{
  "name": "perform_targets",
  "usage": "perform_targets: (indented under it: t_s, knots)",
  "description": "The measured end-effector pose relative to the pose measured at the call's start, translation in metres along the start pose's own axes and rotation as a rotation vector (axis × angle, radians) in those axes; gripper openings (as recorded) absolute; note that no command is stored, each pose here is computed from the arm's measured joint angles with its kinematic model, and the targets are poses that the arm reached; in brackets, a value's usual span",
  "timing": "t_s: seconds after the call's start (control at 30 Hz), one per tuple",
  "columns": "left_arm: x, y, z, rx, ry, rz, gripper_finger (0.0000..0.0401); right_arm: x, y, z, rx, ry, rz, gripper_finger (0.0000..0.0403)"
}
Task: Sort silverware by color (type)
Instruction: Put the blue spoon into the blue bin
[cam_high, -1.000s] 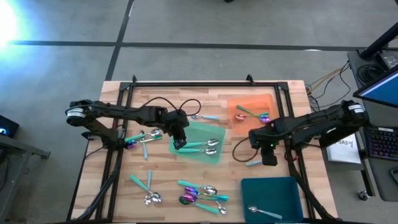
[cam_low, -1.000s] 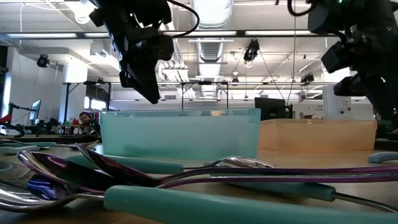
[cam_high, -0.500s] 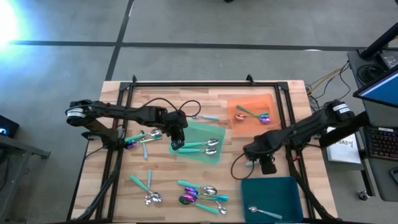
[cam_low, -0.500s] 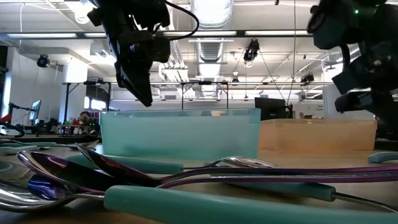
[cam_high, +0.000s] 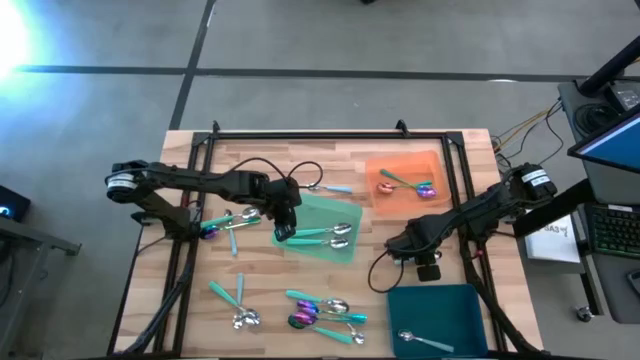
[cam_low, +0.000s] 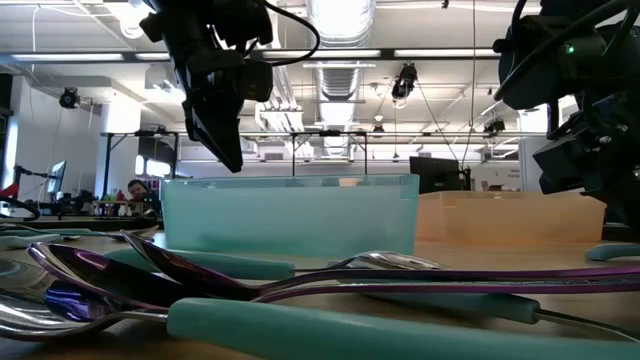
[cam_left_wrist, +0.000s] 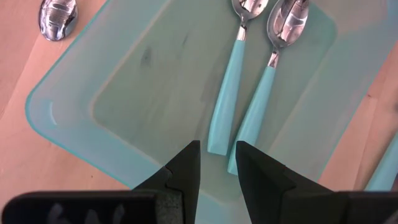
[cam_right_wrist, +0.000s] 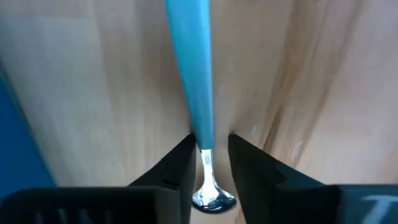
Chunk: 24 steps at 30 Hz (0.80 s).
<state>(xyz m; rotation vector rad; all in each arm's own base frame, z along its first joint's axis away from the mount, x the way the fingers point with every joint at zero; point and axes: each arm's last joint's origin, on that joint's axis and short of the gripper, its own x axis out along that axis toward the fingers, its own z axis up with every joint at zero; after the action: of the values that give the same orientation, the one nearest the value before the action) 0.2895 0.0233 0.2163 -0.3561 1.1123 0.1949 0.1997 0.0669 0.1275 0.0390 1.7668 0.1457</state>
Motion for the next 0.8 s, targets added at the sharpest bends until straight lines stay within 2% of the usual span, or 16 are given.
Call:
perform_targets:
  t_s: [0.17, 0.47, 0.8]
  knots:
    - [0.0, 0.0, 0.0, -0.001, 0.0, 0.0, 0.0086, 0.0, -0.001, -0.001, 0.033, -0.003, -0.013, 0.0021]
    - [0.0, 0.0, 0.0, -0.042, -0.002, 0.001, 0.0086, -0.015, 0.001, -0.008, 0.066, -0.071, 0.05, 0.0014]
    - [0.001, 0.0, 0.0, -0.042, -0.007, 0.0, 0.0086, -0.075, 0.009, -0.019, 0.177, -0.349, 0.148, 0.0013]
